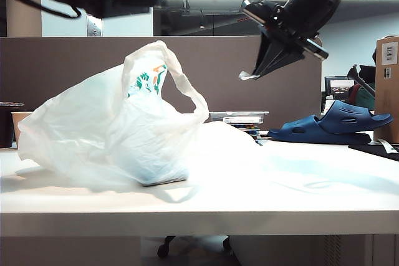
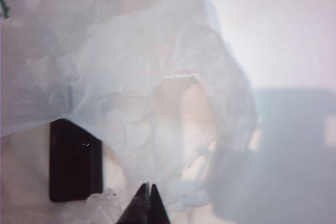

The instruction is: Put the power bank into the bag.

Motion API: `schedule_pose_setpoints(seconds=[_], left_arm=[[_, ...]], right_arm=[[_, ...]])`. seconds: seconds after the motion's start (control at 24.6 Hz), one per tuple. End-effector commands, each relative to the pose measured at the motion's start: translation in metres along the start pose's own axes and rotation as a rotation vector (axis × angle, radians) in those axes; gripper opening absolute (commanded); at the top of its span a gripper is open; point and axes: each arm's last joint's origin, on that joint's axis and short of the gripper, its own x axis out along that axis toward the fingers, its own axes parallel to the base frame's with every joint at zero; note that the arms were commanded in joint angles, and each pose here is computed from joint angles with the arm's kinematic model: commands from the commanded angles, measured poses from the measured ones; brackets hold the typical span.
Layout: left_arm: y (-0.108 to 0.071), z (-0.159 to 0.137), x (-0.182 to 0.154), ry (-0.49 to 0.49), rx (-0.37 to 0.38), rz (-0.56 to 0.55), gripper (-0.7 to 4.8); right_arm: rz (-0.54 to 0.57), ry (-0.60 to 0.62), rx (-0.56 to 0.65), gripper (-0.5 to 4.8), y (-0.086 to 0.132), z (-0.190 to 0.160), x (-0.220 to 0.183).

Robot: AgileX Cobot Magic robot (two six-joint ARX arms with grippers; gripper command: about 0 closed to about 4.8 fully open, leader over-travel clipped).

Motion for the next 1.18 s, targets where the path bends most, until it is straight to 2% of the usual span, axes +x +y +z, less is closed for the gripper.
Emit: schedule_pose_setpoints(seconds=[0.04, 0.08, 0.12, 0.2, 0.24, 0.57, 0.73, 0.81, 0.98, 1.18], left_arm=[[0.006, 0.02, -0.01, -0.035, 0.059, 0.279, 2.85], [0.008, 0.029, -0.017, -0.048, 0.071, 0.42, 2.47], [0.009, 0.036, -0.025, -0.053, 0.075, 0.519, 1.85], [0.012, 0.049, -0.041, -0.077, 0.086, 0.641, 0.15], [0.012, 0.053, -0.045, -0.085, 0.089, 0.664, -0.08], [0.015, 0.078, -0.089, -0.122, 0.123, 0.785, -0.06], [0.01, 0.087, -0.122, -0.066, 0.097, 0.833, -0.06], [0.007, 0.089, -0.13, -0.06, 0.067, 0.842, -0.07], [-0.003, 0.095, -0.143, -0.047, 0.057, 0.852, -0.06], [-0.015, 0.092, -0.153, 0.03, 0.014, 0.841, -0.06]], right_arm=[[-0.075, -0.073, -0.01, -0.06, -0.004, 0.007, -0.021], [-0.124, -0.111, -0.007, -0.06, -0.008, 0.01, -0.035], [-0.159, -0.15, -0.009, -0.06, -0.012, 0.012, -0.051], [-0.214, -0.214, -0.009, -0.06, -0.016, 0.014, -0.08], [-0.236, -0.24, -0.008, -0.06, -0.018, 0.014, -0.092], [-0.383, -0.411, 0.002, -0.06, -0.026, 0.004, -0.179], [-0.444, -0.537, -0.03, -0.06, -0.009, -0.013, -0.234], [-0.473, -0.563, -0.038, -0.06, -0.002, -0.019, -0.244], [-0.512, -0.605, -0.034, -0.06, 0.009, -0.037, -0.257], [-0.514, -0.586, -0.027, -0.06, 0.011, -0.078, -0.248]])
